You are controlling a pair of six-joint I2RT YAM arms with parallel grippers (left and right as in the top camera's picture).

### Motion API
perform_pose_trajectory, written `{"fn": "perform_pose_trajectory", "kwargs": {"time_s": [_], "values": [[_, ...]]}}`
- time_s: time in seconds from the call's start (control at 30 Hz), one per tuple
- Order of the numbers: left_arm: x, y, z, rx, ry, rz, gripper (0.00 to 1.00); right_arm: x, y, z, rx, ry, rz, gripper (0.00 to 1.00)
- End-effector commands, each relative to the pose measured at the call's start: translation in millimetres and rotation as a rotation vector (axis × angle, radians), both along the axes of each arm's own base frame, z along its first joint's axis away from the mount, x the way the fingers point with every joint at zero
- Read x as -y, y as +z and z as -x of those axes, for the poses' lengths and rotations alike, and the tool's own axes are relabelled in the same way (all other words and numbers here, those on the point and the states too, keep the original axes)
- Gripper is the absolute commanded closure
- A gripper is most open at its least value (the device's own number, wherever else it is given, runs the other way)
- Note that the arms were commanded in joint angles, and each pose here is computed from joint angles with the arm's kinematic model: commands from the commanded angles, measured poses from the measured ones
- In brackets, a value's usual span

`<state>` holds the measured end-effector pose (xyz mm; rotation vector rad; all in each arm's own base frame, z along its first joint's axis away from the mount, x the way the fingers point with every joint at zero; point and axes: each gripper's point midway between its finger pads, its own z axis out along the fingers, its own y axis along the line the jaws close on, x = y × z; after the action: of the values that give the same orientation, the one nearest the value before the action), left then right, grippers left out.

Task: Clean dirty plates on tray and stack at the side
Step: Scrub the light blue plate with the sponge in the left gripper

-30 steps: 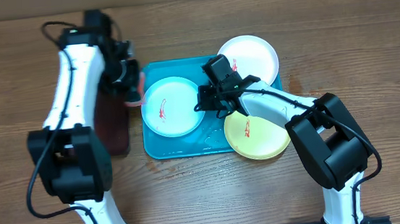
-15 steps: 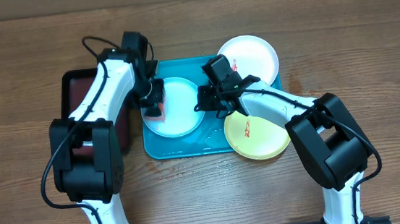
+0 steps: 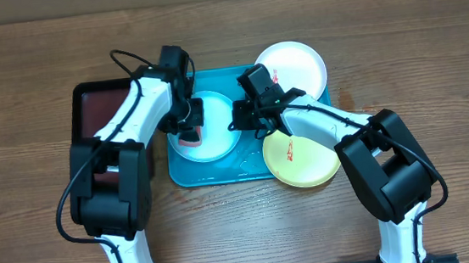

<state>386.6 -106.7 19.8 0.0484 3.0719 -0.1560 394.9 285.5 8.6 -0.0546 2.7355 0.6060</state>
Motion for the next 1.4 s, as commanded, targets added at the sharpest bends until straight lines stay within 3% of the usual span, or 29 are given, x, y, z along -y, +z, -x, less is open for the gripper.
{"fn": "perform_pose_trajectory", "kwargs": {"time_s": [0.0,0.53,0.83,1.03,1.17,1.37], "values": [[10,-8,7,-0.017,0.043,0.011,0.96,-8,4,-3,0.004,0.011,-0.02,0.96],[21,-2,-31,0.146,0.046,0.041,0.96,-8,4,-3,0.006,0.011,-0.02,0.96],[-14,-6,-18,0.095,0.081,-0.112,0.96,-8,4,-3,0.006,0.011,-0.02,0.96],[-23,-9,2,0.006,0.018,-0.126,0.96,-8,4,-3,0.007,0.011,-0.021,0.96],[-3,-9,21,-0.062,-0.148,-0.011,0.96,-8,5,-4,0.008,0.011,-0.022,0.96],[48,6,41,-0.097,-0.334,0.312,0.96,-9,5,-4,0.012,0.011,-0.025,0.96]]}}
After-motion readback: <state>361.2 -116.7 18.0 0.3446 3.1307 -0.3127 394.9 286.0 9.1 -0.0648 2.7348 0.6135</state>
